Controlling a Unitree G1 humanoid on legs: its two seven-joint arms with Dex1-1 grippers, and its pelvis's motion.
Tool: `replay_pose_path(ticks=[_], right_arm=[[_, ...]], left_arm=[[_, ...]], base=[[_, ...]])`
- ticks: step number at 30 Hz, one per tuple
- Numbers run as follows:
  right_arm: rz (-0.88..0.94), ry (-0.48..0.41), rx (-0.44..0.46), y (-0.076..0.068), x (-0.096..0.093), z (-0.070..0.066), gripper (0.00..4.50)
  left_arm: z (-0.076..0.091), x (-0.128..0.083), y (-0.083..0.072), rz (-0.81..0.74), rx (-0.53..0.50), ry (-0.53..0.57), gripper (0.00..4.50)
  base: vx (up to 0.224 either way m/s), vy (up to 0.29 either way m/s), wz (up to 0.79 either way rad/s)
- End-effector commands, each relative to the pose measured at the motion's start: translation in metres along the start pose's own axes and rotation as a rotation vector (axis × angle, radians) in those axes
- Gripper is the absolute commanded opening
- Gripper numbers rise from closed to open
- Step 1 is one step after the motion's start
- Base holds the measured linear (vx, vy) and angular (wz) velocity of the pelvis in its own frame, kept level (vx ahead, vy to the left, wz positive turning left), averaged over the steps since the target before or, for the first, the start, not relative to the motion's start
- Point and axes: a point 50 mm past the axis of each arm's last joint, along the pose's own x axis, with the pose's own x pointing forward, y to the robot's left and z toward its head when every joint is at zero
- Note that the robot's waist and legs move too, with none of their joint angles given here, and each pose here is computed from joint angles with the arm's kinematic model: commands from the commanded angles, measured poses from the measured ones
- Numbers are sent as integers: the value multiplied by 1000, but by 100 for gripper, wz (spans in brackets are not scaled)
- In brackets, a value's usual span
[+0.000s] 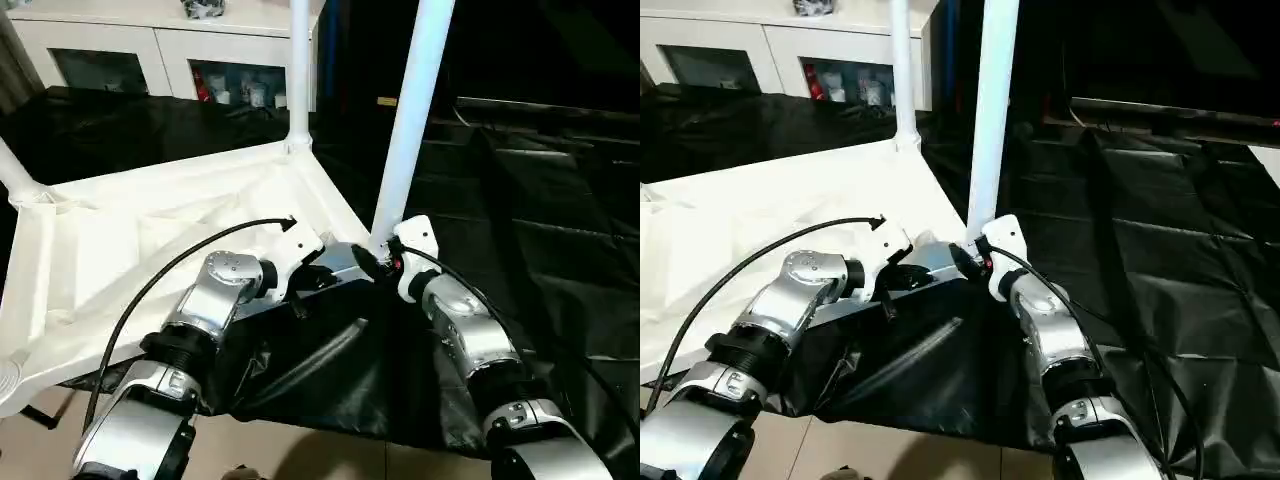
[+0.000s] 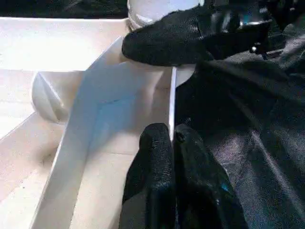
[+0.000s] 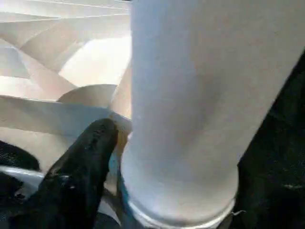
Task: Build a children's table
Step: Rotate leg to tighten
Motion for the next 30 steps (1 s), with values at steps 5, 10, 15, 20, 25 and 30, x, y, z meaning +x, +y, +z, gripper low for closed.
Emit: replay_pose_path(ticks=[5,10,15,20,25,30], right_arm=[[307,26,-111,23,2,-2,383],[487,6,-137,20,-9,4,383],[729,43,-173,20,-25,6,360],[849,88,-186,20,-34,4,328],[998,174,-211,19,-46,1,280],[1011,186,-201,23,-47,-2,270]], left_arm=[[8,-3,-16,-209,38,-106,0],[0,-19,-14,-325,48,-59,0],[-7,-32,-8,-383,53,-12,0],[-9,-38,-6,-411,50,11,0],[-10,-47,-1,-447,51,39,0],[-10,-46,0,-424,53,27,0]], base=[[0,0,0],[0,0,0],[0,0,0],[0,0,0],[0,0,0],[0,0,0]])
